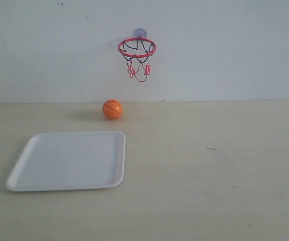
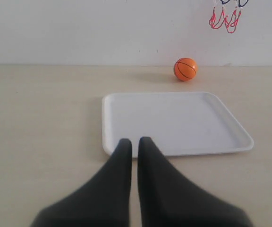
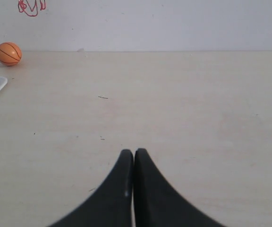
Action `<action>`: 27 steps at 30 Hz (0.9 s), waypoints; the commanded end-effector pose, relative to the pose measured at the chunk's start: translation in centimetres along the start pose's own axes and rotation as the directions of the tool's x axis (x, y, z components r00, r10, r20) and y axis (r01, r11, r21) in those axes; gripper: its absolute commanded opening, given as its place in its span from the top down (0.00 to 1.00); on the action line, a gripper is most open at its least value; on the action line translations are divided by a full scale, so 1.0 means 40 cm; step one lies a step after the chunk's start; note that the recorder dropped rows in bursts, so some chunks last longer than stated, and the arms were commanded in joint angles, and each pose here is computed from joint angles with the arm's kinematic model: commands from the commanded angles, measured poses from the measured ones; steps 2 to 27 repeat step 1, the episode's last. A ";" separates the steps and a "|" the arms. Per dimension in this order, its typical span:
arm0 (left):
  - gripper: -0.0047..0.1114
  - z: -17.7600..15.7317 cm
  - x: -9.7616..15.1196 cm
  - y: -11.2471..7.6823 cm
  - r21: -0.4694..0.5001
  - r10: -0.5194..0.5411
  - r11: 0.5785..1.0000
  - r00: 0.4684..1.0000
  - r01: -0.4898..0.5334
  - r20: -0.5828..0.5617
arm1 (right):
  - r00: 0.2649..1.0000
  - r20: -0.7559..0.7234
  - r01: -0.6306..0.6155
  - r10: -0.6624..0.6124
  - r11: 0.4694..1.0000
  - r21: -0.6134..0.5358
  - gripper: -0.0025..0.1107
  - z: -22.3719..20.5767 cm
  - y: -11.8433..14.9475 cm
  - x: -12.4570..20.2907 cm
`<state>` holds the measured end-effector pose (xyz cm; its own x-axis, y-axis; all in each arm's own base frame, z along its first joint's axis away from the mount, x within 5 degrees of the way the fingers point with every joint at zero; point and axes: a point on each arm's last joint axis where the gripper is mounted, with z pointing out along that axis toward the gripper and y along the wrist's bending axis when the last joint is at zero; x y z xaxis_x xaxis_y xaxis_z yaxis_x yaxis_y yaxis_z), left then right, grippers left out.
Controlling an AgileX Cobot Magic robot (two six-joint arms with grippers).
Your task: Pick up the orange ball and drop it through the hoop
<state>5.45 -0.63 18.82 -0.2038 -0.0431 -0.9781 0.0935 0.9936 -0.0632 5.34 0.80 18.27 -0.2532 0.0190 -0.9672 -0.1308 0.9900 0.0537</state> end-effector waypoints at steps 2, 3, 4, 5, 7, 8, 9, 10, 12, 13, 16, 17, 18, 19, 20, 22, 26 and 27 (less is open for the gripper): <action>0.92 0.000 0.002 0.001 -0.005 -0.005 1.000 1.000 0.005 0.003 | 1.000 0.009 -0.001 0.001 1.000 0.000 0.98 -0.001 0.000 -0.002; 0.92 0.000 0.002 0.001 -0.005 -0.005 1.000 1.000 0.005 0.003 | 1.000 0.009 -0.001 0.001 1.000 0.000 0.98 -0.001 0.000 -0.002; 0.92 0.000 0.002 0.001 -0.005 -0.005 1.000 1.000 0.005 0.003 | 1.000 0.009 -0.001 0.001 1.000 0.000 0.98 -0.001 0.000 -0.002; 0.92 0.000 0.002 0.001 -0.005 -0.005 1.000 1.000 0.005 0.003 | 1.000 0.009 -0.001 0.001 1.000 0.000 0.98 -0.001 0.000 -0.002; 0.92 0.000 0.002 0.001 -0.005 -0.005 1.000 1.000 0.005 0.003 | 1.000 0.009 -0.001 0.001 1.000 0.000 0.98 -0.001 0.000 -0.002; 0.92 0.000 0.002 0.001 -0.005 -0.005 1.000 1.000 0.005 0.003 | 1.000 0.009 -0.001 0.001 1.000 0.000 0.98 -0.001 0.000 -0.002; 0.92 0.000 0.002 0.001 -0.005 -0.005 1.000 1.000 0.005 0.003 | 1.000 0.009 -0.001 0.001 1.000 0.000 0.98 -0.001 0.000 -0.002; 0.92 0.000 0.002 0.001 -0.005 -0.005 1.000 1.000 0.005 0.003 | 1.000 0.009 -0.001 0.001 1.000 0.000 0.98 -0.001 0.000 -0.002; 0.92 0.000 0.002 0.001 -0.005 -0.005 1.000 1.000 0.005 0.003 | 1.000 0.009 -0.001 0.001 1.000 0.000 0.98 -0.001 0.000 -0.002; 0.92 0.000 0.002 0.001 -0.005 -0.005 1.000 1.000 0.005 0.003 | 1.000 0.009 -0.001 0.001 1.000 0.000 0.98 -0.001 0.000 -0.002; 0.92 0.000 0.002 0.001 -0.005 -0.005 1.000 1.000 0.005 0.003 | 1.000 0.009 -0.001 0.001 1.000 0.000 0.98 -0.001 0.000 -0.002; 0.92 0.000 0.002 0.001 -0.005 -0.005 1.000 1.000 0.005 0.003 | 1.000 0.009 -0.001 0.001 1.000 0.000 0.98 -0.001 0.000 -0.002; 0.92 0.000 0.002 0.001 -0.005 -0.005 1.000 1.000 0.005 0.003 | 1.000 0.009 -0.001 0.001 1.000 0.000 0.98 -0.001 0.000 -0.002; 0.92 0.000 0.002 0.001 -0.005 -0.005 1.000 1.000 0.005 0.003 | 1.000 0.009 -0.001 0.001 1.000 0.000 0.98 -0.001 0.000 -0.002; 0.92 0.000 0.002 0.001 -0.005 -0.005 1.000 1.000 0.005 0.003 | 1.000 0.009 -0.001 0.001 1.000 0.000 0.98 -0.001 0.000 -0.002; 0.92 0.000 0.002 0.001 -0.005 -0.005 1.000 1.000 0.005 0.003 | 1.000 0.009 -0.001 0.001 1.000 0.000 0.98 -0.001 0.000 -0.002; 0.92 0.000 0.002 0.001 -0.005 -0.005 1.000 1.000 0.005 0.003 | 1.000 0.009 -0.001 0.001 1.000 0.000 0.98 -0.001 0.000 -0.002; 0.92 0.000 0.002 0.001 -0.005 -0.005 1.000 1.000 0.005 0.003 | 1.000 0.009 -0.001 0.001 1.000 0.000 0.98 -0.001 0.000 -0.002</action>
